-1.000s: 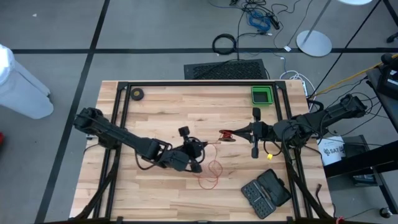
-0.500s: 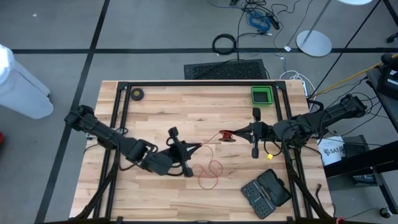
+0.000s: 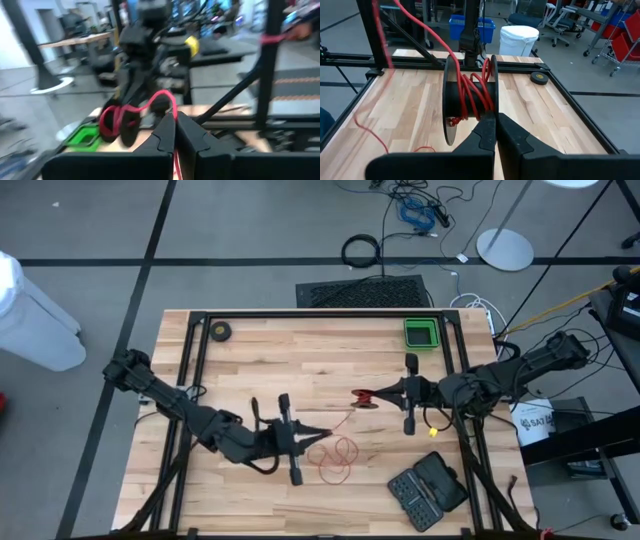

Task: Coil cords
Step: Uncoil the red wire from the spool

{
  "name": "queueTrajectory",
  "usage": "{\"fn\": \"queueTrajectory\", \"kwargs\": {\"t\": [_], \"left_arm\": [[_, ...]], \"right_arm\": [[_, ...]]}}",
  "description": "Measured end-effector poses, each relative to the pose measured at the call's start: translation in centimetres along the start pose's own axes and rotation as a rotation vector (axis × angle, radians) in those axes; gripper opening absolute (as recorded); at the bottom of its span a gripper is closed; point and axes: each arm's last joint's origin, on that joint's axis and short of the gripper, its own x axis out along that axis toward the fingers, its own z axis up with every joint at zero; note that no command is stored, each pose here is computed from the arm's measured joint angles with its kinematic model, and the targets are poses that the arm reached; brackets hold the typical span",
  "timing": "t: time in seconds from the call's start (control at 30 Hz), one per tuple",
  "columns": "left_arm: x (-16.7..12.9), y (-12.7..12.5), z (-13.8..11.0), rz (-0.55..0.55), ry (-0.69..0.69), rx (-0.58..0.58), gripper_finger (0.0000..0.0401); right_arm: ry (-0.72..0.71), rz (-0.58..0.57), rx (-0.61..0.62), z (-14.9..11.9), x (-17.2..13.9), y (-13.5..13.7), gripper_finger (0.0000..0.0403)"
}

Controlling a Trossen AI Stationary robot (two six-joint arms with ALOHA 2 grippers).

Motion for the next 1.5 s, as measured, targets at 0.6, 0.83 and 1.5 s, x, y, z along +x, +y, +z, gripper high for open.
{"fn": "queueTrajectory", "kwargs": {"t": [0.6, 0.83, 1.5], "left_arm": [[5.0, -0.8, -3.7, -0.245, -0.048, 0.030, 0.0006], [7.2, -0.5, -6.3, -0.325, 0.021, 0.034, 0.0006], [6.6, 1.1, -11.8, -0.229, 0.554, 0.182, 0.0049]], "right_arm": [[-0.049, -0.048, -0.042, -0.1, 4.0, 0.9, 0.0000], [-0.070, -0.051, -0.055, 0.0, 4.7, 1.2, 0.0000], [-0.125, 0.009, -0.042, 1.1, 1.3, 0.9, 0.0000]]}}
